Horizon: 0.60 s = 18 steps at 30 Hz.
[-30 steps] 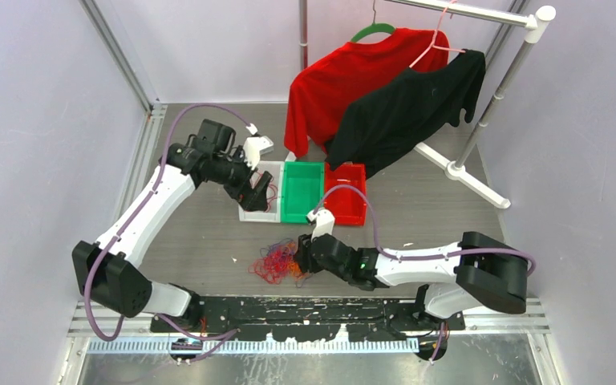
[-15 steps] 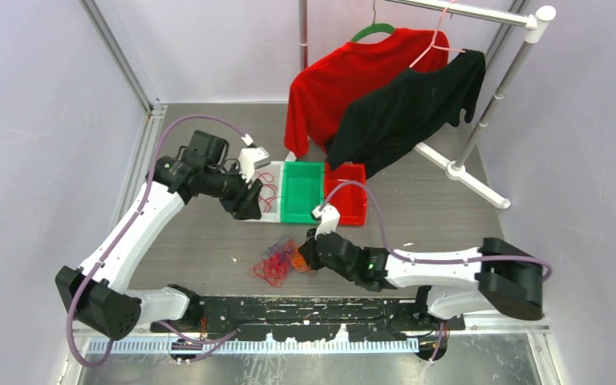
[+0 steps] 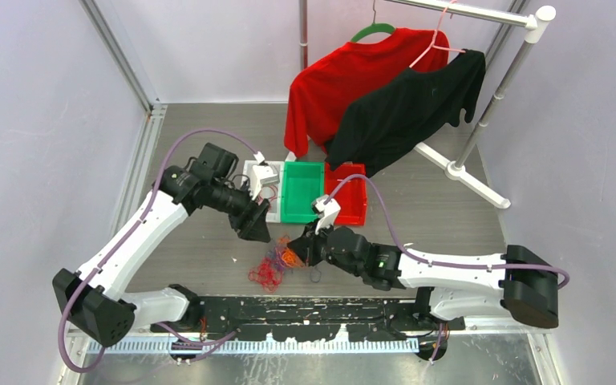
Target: Untangle the cables
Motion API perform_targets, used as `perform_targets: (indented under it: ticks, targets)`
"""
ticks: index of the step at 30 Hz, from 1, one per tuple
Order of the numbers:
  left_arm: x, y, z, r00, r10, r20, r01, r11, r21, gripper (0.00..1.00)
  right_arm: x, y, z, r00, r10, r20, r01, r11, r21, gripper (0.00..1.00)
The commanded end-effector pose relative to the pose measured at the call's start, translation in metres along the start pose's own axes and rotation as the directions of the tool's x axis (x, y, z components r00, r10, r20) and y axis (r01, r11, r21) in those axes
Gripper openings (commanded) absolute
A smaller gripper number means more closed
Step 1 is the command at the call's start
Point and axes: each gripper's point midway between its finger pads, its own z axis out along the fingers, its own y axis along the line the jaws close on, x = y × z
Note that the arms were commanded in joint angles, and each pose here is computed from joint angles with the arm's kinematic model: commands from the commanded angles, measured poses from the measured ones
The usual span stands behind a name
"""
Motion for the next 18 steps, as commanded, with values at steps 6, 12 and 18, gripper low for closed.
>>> perform_targets:
  ticks: [6,12,18]
  targets:
    - [0.018,-0.028,0.009,0.999,0.049,0.017,-0.05,0.992,0.113,0.77,-0.084,0.07,-0.03,0.97,0.121,0.21,-0.058,0.957,-0.285,0.06]
    - [0.004,-0.03,0.009,0.994,0.073,0.085,-0.083,0.99,0.115,0.87,-0.098,0.088,-0.039,0.96,0.176,0.218,-0.086,0.926,-0.368,0.06]
    - [0.015,-0.034,0.017,0.996,0.08,0.045,-0.085,0.988,0.131,0.56,-0.101,0.087,-0.039,0.953,0.208,0.222,-0.113,0.919,-0.377,0.06]
